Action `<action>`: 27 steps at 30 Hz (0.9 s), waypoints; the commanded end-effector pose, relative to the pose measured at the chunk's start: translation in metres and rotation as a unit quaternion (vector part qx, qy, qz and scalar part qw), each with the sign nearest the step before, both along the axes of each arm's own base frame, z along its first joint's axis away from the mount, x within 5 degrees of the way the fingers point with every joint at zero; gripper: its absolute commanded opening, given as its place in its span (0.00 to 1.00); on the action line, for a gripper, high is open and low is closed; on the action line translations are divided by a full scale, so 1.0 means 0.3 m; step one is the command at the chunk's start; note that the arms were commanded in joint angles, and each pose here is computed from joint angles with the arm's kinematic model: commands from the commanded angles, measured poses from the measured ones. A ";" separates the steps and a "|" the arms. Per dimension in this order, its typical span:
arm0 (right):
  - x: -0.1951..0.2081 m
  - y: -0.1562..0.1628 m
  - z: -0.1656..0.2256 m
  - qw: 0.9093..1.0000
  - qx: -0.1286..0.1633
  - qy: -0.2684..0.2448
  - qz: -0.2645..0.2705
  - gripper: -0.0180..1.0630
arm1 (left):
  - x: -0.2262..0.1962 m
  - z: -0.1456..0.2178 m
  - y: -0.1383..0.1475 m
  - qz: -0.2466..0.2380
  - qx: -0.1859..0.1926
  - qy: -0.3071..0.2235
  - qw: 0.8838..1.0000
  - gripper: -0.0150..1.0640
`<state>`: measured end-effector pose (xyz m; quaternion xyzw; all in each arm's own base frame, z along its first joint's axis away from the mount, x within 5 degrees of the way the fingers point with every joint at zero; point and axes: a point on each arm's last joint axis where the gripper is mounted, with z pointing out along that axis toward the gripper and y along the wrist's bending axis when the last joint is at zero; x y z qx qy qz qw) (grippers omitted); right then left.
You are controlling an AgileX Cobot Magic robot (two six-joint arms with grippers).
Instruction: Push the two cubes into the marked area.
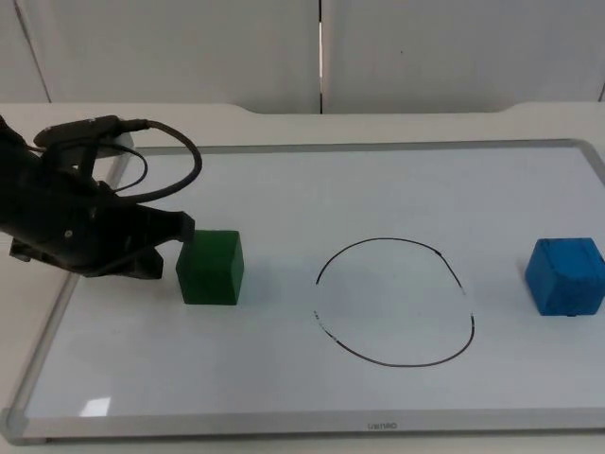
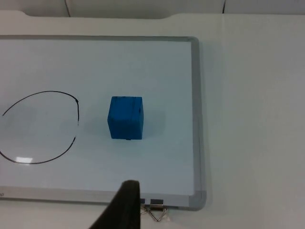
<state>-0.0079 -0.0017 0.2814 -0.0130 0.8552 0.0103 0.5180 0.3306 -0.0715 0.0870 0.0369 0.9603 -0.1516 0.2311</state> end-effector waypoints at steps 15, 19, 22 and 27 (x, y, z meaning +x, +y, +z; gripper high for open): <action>0.002 0.000 -0.005 1.000 -0.004 -0.003 -0.001 0.99 | 0.001 0.006 -0.023 -0.008 -0.028 -0.001 1.000 0.01; 0.002 0.000 -0.005 1.000 -0.004 -0.003 -0.001 0.99 | -0.003 0.007 -0.039 -0.015 -0.029 -0.001 0.999 0.01; 0.002 0.000 -0.005 1.000 -0.004 -0.003 -0.001 0.99 | -0.007 0.007 -0.055 -0.021 -0.029 0.000 0.999 0.01; 0.002 0.000 -0.005 1.000 -0.004 -0.003 -0.001 0.99 | -0.016 0.006 -0.093 -0.036 -0.019 -0.003 0.999 0.01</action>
